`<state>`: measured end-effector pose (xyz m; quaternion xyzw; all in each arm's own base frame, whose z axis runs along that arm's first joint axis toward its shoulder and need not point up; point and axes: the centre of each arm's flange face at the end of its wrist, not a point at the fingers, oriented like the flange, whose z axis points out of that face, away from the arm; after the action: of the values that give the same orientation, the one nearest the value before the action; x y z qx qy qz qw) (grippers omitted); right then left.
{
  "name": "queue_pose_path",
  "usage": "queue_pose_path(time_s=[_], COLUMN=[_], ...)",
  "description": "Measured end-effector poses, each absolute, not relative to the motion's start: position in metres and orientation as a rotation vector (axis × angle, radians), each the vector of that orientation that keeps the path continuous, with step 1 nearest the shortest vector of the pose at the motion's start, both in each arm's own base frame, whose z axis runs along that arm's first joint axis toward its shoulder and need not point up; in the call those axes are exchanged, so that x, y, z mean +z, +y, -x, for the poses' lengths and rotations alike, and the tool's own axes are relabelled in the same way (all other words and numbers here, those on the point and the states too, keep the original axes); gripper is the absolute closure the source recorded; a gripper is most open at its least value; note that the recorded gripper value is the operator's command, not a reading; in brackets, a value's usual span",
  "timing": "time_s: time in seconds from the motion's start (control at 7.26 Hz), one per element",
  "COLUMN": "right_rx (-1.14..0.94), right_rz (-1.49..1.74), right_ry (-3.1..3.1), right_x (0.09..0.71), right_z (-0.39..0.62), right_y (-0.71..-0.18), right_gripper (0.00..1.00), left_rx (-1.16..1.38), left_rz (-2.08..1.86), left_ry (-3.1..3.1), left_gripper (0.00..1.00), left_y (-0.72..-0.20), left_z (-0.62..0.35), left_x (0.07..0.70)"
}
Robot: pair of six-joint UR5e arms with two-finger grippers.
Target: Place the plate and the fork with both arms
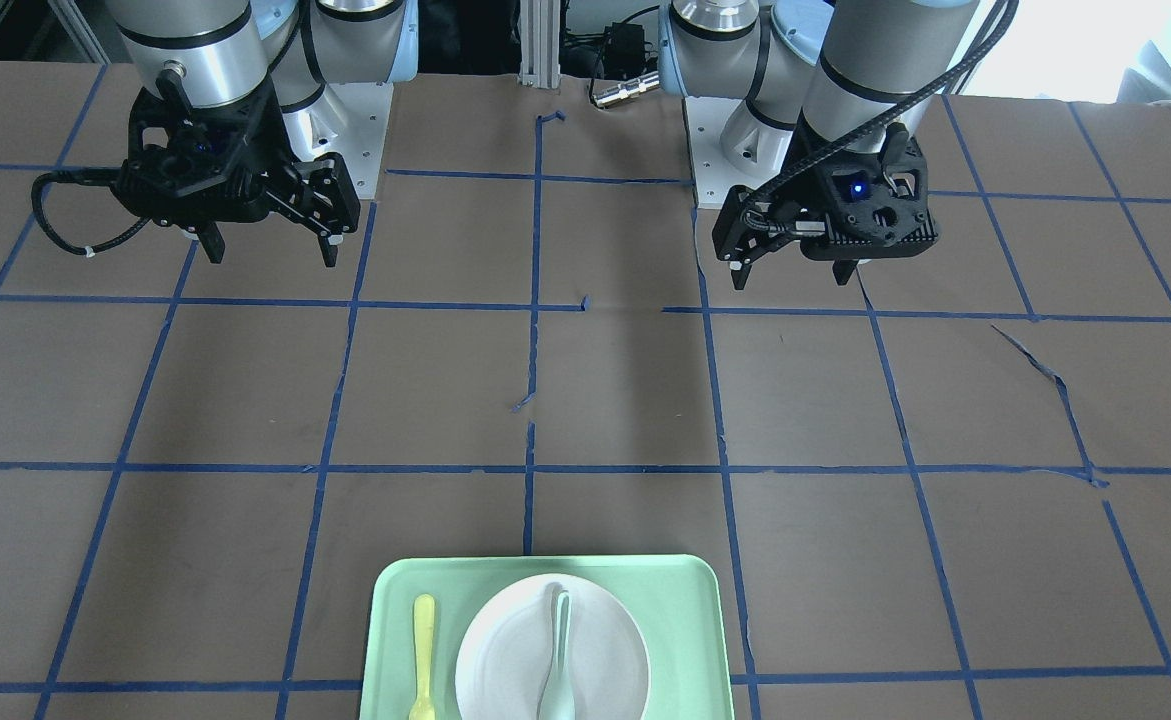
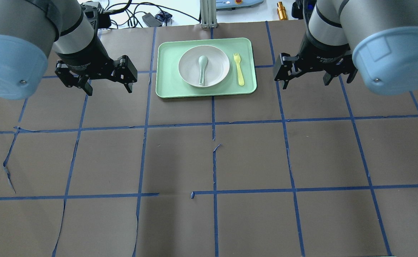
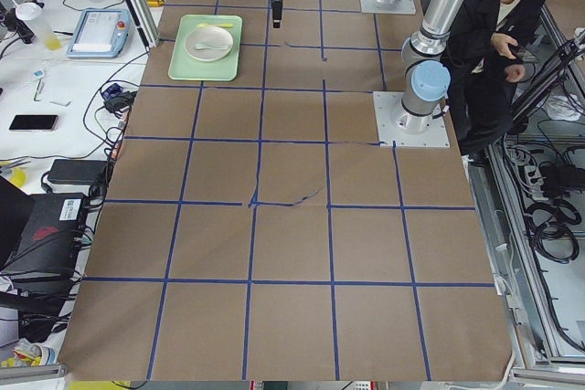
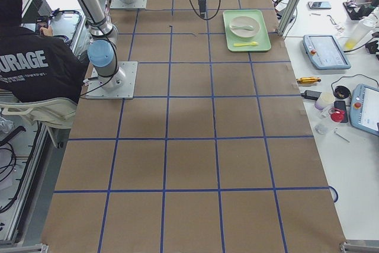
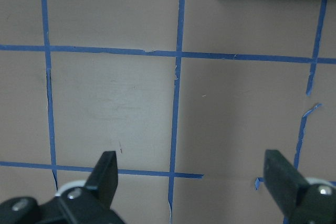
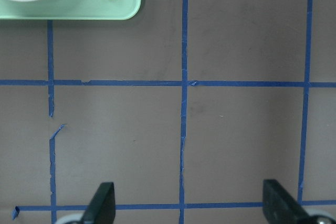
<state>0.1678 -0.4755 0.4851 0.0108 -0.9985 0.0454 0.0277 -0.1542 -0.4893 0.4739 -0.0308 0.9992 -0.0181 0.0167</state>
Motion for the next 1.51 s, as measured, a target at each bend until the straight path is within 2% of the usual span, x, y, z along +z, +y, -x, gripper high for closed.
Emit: queue_pose_path(time_s=[1.51], right_rx=[0.124], right_rz=[-0.058], right_ry=[-3.116], right_x=[0.485], right_z=[-0.177], right_y=[-0.478], right_gripper=[0.0], left_rx=[-0.046], left_rz=[0.074], left_ry=[3.176], left_gripper=[0.0], left_y=[-0.484], left_z=[0.165], left_x=[0.481])
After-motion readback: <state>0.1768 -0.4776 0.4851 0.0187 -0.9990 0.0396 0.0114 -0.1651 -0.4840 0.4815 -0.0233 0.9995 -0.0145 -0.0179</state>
